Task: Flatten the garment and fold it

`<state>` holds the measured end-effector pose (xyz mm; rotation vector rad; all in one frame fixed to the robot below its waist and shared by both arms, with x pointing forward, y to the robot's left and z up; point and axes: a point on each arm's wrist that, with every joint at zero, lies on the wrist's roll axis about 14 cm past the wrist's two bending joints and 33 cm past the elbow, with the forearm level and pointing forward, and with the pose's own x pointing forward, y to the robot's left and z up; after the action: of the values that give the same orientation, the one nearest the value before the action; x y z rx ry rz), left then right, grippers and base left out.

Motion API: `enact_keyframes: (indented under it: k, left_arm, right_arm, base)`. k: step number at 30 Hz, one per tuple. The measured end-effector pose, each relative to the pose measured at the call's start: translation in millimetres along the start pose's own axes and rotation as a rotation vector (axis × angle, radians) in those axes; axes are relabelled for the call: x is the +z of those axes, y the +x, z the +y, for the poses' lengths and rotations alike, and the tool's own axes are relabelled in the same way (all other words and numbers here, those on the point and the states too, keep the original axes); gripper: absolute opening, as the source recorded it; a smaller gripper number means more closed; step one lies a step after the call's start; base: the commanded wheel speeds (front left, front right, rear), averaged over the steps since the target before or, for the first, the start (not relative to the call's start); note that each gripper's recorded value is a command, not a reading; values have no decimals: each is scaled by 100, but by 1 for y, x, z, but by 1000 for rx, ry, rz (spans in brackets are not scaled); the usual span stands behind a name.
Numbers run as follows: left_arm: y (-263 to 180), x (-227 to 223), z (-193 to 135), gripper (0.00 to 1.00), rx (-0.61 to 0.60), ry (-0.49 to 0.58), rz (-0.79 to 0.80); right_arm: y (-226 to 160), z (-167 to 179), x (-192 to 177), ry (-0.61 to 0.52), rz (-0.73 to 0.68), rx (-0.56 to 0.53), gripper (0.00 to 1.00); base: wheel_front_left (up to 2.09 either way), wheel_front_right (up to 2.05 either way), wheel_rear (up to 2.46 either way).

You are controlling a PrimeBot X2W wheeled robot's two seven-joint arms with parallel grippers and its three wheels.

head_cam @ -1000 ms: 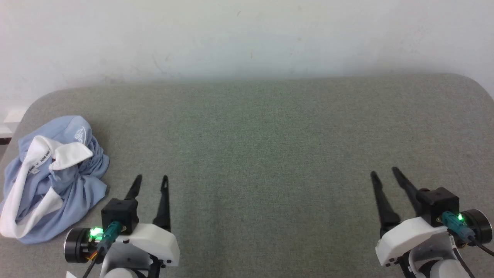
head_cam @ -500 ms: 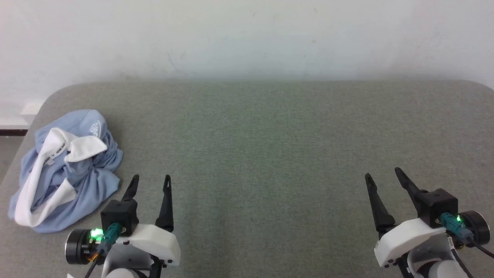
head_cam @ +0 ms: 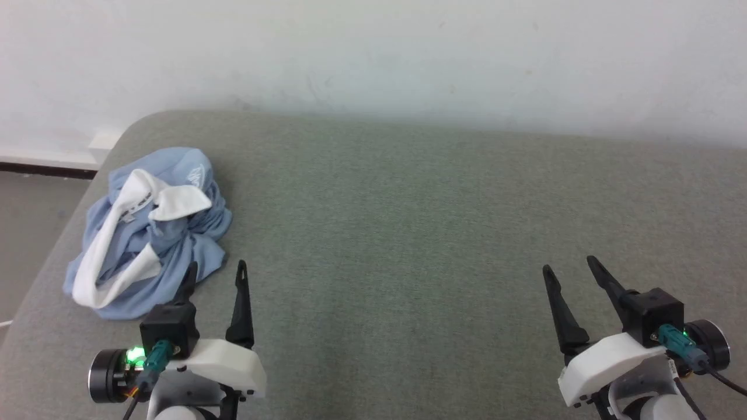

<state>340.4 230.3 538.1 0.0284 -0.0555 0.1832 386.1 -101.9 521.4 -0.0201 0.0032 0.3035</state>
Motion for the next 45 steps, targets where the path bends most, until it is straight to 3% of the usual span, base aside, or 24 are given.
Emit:
enact_keyframes:
  k: [13, 45]
  left_arm:
    - [-22, 4, 37, 100, 118, -1, -24]
    - [-69, 1, 93, 100, 329, -4, -23]
  right_arm:
    - [15, 32, 1, 10, -10, 100, 100]
    - [39, 98, 4, 34, -26, 294, 100]
  base:
    - [-3, -3, -3]
    - [0, 0, 0]
